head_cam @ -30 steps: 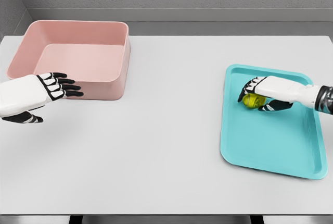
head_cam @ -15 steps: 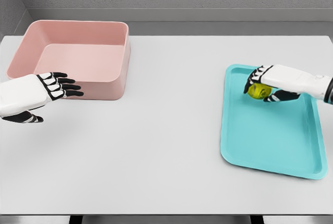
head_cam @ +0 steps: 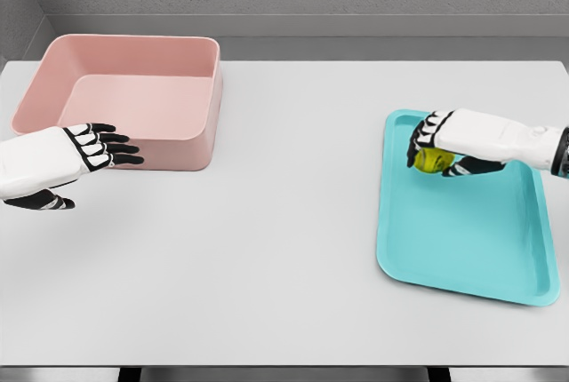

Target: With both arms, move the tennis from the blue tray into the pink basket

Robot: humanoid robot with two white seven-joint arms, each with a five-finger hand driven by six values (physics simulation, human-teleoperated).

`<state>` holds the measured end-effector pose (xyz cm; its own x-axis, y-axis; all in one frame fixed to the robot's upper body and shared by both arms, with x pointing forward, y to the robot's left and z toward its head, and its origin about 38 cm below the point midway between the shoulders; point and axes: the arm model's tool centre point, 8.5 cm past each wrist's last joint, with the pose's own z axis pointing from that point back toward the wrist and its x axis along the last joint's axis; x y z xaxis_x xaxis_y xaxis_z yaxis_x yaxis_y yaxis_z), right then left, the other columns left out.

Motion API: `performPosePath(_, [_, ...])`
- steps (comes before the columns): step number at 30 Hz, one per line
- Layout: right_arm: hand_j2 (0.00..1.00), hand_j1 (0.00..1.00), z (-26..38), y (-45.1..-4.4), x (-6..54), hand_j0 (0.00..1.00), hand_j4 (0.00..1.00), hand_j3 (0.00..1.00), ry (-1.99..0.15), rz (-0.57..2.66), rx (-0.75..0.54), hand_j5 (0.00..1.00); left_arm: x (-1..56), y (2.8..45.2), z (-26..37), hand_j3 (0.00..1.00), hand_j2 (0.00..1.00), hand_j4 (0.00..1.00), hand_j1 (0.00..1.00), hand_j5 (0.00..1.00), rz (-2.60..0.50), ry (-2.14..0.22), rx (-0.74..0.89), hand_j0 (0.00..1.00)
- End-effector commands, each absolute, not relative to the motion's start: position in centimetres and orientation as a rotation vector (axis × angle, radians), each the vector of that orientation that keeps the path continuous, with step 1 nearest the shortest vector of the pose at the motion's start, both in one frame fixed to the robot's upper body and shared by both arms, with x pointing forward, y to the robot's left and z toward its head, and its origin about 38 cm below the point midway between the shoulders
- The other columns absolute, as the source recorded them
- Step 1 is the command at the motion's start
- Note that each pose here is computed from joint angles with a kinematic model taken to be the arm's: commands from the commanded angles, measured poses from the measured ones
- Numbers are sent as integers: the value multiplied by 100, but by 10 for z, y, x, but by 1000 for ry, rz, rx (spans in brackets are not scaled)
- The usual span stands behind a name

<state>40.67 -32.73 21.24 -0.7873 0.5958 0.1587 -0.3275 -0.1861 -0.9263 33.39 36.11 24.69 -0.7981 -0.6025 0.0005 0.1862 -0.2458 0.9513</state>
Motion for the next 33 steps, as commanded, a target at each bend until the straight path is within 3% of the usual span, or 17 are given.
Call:
performPosePath(1, [52, 52, 216, -318, 403, 52, 52, 52, -1511, 2033, -300, 52, 334, 361, 248, 100, 100, 100, 100, 100, -2075, -1515, 504, 100])
performPosePath(33, [48, 48, 214, -230, 385, 48, 48, 48, -1682, 2151, -127, 48, 334, 360, 247, 100, 100, 100, 100, 100, -2075, -1518, 503, 100])
